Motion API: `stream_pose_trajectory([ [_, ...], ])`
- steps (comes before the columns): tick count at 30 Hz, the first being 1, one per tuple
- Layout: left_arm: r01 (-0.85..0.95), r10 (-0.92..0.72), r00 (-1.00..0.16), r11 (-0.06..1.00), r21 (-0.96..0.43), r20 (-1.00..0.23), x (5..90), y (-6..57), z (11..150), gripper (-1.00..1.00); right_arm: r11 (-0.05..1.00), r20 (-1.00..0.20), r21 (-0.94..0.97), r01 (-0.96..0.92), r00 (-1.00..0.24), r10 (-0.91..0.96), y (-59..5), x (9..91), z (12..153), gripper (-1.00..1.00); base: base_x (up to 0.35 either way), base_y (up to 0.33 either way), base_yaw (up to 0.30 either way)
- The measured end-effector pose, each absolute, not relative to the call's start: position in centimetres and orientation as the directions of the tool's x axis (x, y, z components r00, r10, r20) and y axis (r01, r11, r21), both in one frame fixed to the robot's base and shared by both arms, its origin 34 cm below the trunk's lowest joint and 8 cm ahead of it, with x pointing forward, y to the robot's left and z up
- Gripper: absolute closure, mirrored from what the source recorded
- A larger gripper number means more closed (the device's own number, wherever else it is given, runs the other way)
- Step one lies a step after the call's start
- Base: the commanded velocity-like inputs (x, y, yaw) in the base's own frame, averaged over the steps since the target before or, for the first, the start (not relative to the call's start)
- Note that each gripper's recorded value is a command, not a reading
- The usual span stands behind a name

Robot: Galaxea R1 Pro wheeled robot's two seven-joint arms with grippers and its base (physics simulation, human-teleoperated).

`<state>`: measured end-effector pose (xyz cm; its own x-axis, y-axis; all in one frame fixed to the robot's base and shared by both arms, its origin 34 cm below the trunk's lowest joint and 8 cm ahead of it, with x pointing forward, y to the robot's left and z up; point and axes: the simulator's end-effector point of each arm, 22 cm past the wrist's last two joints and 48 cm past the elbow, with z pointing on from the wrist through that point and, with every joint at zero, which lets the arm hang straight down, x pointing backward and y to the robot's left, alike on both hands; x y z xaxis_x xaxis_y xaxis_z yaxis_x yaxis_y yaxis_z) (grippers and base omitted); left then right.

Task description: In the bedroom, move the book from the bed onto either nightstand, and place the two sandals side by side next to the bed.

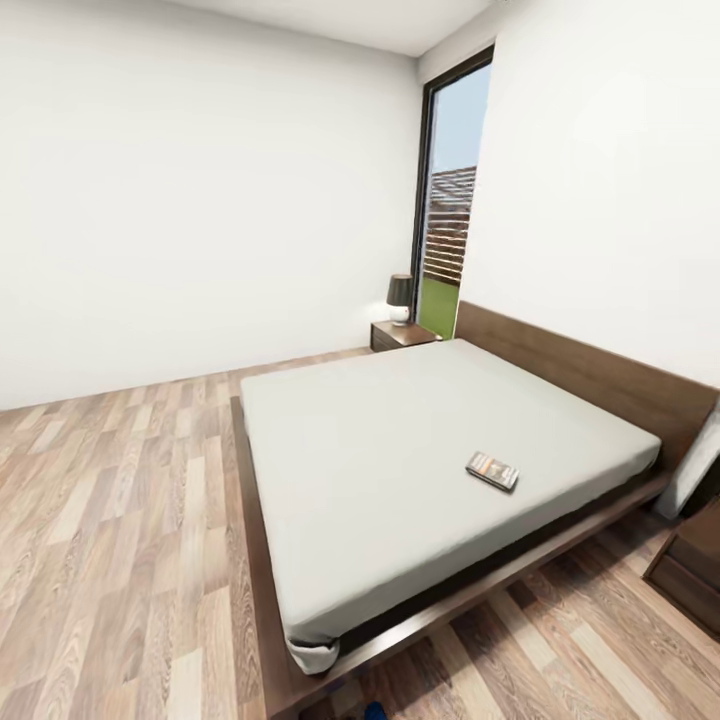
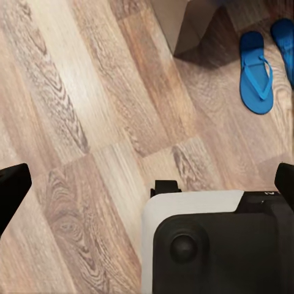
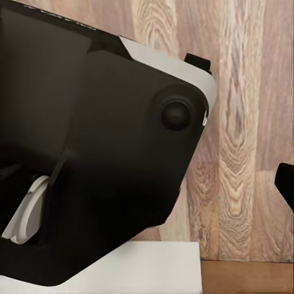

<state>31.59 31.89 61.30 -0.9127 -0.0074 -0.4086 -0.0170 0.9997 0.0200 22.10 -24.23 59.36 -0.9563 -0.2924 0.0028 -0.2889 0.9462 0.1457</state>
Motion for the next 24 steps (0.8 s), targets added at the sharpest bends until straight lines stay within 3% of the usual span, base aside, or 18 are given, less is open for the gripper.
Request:
stream_pose_trajectory([
  [24, -0.015, -0.005, -0.913, 1.000, 0.021, -0.409, 31.58, 31.93, 61.31, -1.00, 0.947, 0.012, 0.148, -0.286, -0.957, -0.291, -24.31, 21.32, 59.31, -1.00, -0.137, -0.068, -0.273],
])
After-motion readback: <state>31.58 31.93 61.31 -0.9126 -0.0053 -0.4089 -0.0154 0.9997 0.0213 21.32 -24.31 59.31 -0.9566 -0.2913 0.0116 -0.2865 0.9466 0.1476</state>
